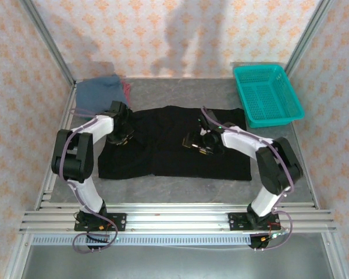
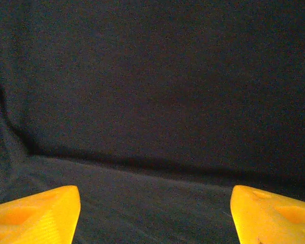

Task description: Fold and stack the t-shirts

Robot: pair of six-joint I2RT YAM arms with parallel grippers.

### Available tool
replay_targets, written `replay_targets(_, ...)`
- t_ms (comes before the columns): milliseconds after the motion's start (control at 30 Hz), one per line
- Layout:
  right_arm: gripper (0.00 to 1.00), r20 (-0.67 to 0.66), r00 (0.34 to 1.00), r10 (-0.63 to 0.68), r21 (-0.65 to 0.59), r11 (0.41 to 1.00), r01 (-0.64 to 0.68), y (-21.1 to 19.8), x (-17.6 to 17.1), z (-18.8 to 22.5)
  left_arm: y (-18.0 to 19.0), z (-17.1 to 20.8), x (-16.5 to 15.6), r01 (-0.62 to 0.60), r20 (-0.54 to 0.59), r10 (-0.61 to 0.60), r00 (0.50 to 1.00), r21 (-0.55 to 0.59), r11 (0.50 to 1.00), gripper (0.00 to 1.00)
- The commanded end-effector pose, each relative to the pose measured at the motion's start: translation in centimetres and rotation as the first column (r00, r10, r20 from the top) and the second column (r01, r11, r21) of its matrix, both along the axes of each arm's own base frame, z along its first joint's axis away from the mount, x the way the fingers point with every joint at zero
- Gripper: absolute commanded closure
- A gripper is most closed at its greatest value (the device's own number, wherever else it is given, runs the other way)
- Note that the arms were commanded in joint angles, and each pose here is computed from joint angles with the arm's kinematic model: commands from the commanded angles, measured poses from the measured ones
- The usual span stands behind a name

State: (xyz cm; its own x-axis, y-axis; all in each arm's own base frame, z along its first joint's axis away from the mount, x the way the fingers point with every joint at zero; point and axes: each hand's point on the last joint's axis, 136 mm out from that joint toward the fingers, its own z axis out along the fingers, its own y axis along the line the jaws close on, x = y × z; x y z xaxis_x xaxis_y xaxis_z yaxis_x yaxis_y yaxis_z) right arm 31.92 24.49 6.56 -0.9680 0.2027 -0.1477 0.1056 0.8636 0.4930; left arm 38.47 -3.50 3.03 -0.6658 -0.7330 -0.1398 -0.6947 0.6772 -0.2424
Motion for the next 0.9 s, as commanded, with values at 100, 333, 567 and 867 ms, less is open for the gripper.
replay_targets(100,0.24,0.106,0.994,0.034,0.115,0.992,-0.046,6.6,4.9,2.1,4.1,1.1,0.7,-0.096,-0.030,0.102,0.994,0.140,0.985,0.71)
replay_targets(333,0.31,0.155,0.987,0.048,0.247,0.965,-0.086,13.5,8.8,2.7,5.8,3.2,-3.0,-0.134,-0.025,0.140,0.990,0.177,0.975,0.59)
replay_targets(567,0.38,0.165,0.982,0.092,0.284,0.949,-0.137,17.9,9.9,0.9,1.6,4.7,-5.5,-0.036,0.025,0.035,0.999,0.037,0.999,0.60)
replay_targets(867,0.48,0.160,0.982,0.097,0.309,0.940,-0.144,20.4,10.8,-1.1,0.6,1.4,-7.2,-0.014,-0.021,0.013,1.000,-0.014,1.000,0.70)
